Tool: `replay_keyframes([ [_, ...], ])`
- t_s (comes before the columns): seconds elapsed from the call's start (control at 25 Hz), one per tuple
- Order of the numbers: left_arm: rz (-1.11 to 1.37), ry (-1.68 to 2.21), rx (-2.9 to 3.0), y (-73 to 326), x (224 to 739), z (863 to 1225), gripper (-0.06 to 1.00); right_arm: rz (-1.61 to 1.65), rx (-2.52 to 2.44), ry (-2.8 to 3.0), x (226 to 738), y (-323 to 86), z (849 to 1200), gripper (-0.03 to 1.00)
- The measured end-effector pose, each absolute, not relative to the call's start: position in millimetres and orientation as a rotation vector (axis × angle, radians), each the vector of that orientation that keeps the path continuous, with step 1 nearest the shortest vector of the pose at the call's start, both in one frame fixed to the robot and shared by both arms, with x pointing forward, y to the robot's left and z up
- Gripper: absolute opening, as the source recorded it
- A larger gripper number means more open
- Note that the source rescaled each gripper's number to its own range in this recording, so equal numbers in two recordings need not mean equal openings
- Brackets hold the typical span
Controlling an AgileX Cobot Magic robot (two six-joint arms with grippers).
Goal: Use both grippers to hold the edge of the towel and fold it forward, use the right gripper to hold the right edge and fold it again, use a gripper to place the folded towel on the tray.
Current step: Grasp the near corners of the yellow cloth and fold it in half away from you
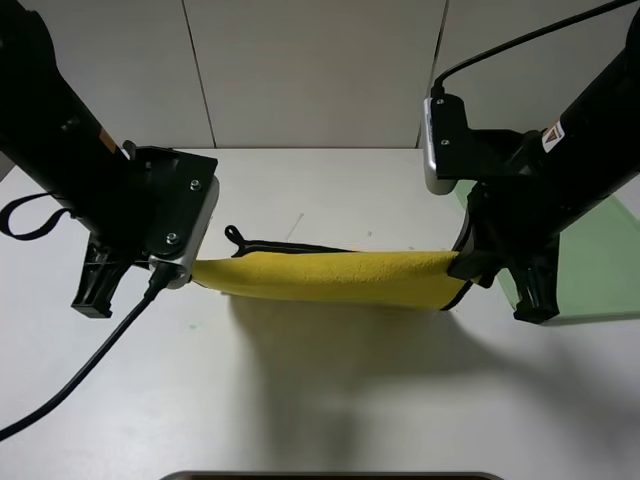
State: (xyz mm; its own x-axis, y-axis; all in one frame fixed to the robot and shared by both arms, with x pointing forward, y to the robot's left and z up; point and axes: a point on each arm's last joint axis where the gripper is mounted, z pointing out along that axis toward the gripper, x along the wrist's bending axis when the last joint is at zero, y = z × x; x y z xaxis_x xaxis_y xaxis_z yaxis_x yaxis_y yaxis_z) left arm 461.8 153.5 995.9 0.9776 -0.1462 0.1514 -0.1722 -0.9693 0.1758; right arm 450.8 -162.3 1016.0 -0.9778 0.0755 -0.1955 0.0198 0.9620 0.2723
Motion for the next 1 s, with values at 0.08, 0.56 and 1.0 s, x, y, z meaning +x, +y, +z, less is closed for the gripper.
replay_keyframes([
  [0.08, 0.231, -0.25, 2.946, 154, 464, 995, 0.0, 0.397, 0.068, 2.877, 454, -162, 1017, 0.0],
  [0.56, 0.354, -0.179, 2.95, 143, 491, 962, 0.0, 0.269, 0.09, 2.878, 475, -159, 986, 0.0],
  [1.0, 0.427, -0.181, 2.953, 135, 509, 928, 0.0, 0.202, 0.039, 2.832, 494, -153, 958, 0.0],
])
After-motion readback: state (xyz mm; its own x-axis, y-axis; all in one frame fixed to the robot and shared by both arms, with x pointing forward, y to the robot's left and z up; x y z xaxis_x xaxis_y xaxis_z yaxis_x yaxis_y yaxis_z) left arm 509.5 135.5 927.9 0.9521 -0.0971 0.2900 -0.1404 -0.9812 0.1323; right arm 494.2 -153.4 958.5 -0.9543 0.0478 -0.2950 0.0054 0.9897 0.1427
